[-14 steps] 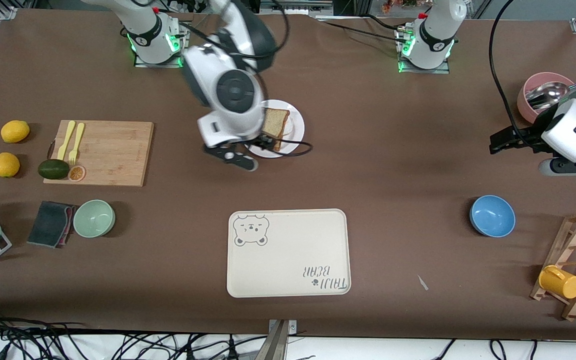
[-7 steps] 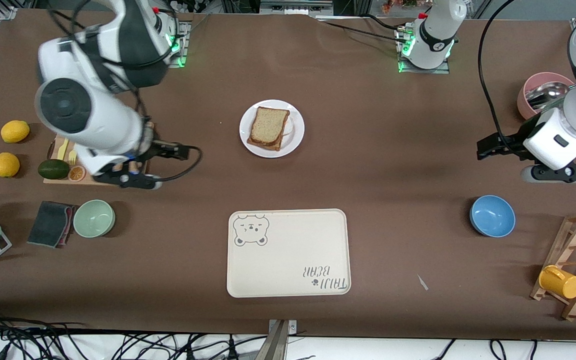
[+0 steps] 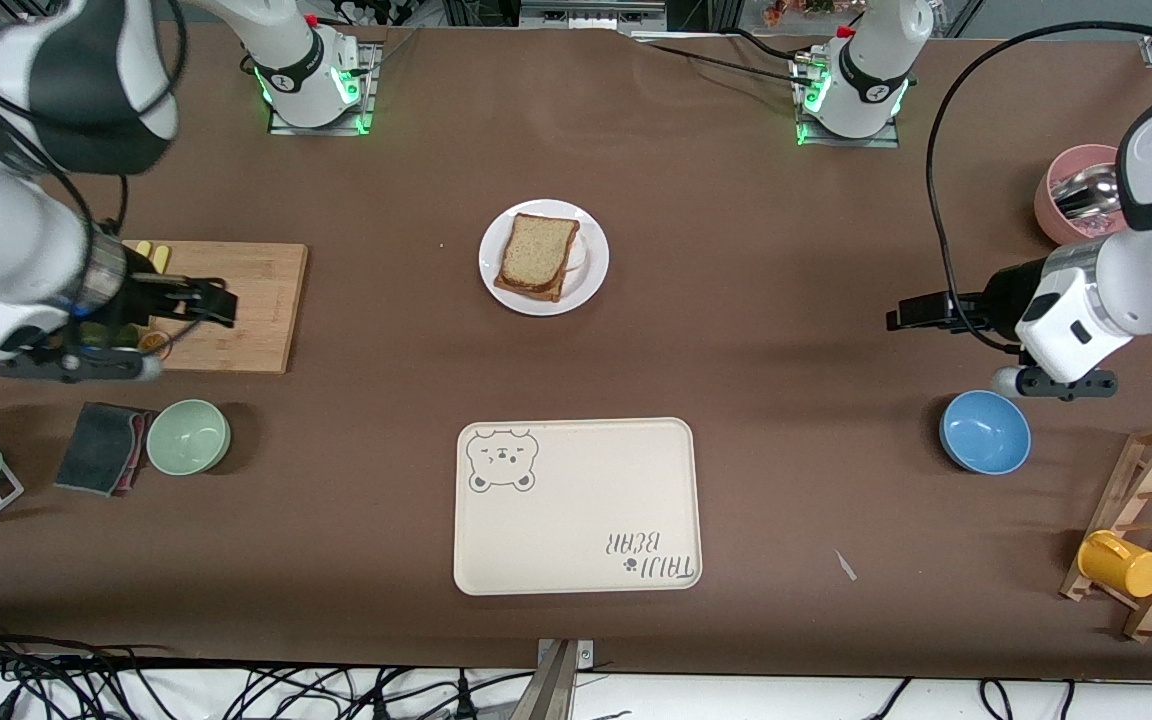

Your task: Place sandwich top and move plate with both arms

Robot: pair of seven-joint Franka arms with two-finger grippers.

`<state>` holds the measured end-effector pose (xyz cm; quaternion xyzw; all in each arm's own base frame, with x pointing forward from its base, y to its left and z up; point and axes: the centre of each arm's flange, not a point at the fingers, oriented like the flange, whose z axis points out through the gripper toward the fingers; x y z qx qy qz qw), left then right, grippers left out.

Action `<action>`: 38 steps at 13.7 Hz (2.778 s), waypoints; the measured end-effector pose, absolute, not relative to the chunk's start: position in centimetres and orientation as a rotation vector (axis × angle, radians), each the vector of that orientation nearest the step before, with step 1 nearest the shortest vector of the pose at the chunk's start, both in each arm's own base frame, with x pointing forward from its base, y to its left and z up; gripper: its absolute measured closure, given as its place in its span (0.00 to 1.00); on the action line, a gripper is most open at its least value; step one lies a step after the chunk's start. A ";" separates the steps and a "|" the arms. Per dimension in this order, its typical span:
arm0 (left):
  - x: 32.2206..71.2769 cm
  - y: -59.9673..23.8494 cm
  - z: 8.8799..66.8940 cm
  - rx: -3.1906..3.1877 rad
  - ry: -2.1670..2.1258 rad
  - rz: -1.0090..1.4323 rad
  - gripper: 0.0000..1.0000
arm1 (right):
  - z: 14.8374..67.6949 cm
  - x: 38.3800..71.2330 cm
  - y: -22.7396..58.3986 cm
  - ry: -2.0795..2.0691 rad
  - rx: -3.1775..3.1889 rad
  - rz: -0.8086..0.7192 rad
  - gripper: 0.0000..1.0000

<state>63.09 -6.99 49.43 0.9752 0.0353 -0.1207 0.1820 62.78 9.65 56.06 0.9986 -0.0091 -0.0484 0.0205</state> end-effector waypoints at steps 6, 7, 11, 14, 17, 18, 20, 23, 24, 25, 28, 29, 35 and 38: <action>64.8 -3.2 42.4 2.389 -0.178 -0.332 0.00 | 60.5 61.3 4.8 -0.087 3.164 -0.070 0.00; 64.8 -1.2 41.0 2.326 -0.223 -0.314 0.00 | 60.8 60.9 4.1 -0.059 3.172 -0.079 0.00; 64.0 1.8 38.6 2.201 -0.253 -0.319 0.00 | 59.7 59.3 1.1 0.123 3.159 -0.135 0.00; 63.6 0.8 38.8 2.174 -0.280 -0.357 0.00 | 60.0 58.4 1.4 0.186 3.133 -0.128 0.00; 63.6 0.7 38.5 2.171 -0.280 -0.363 0.00 | 60.5 56.9 1.6 0.194 3.133 -0.113 0.00; 63.7 0.6 38.4 2.162 -0.275 -0.360 0.00 | 60.9 56.6 1.1 0.181 3.134 -0.100 0.00; 63.9 0.4 38.2 2.129 -0.259 -0.348 0.00 | 61.5 56.1 -0.2 0.144 3.136 -0.085 0.00; 64.2 0.3 36.9 2.093 -0.233 -0.351 0.00 | 61.1 56.3 0.1 0.149 3.135 -0.070 0.00; 64.2 0.5 36.4 2.093 -0.223 -0.353 0.00 | 60.8 56.4 0.6 0.155 3.134 -0.067 0.00; 64.3 0.8 35.8 2.093 -0.211 -0.354 0.00 | 60.6 56.4 0.9 0.157 3.134 -0.067 0.00; 64.6 2.0 35.1 2.067 -0.168 -0.333 0.00 | 60.3 56.4 0.9 0.157 3.134 -0.070 0.00; 64.5 3.1 34.7 2.059 -0.147 -0.329 0.00 | 60.3 56.5 0.9 0.156 3.134 -0.070 0.00; 64.8 3.0 32.0 2.040 -0.089 -0.370 0.00 | 60.3 56.5 0.4 0.133 3.137 -0.069 0.00; 65.6 1.0 31.2 2.034 -0.034 -0.362 0.00 | 60.1 56.5 -0.5 0.102 3.150 -0.073 0.00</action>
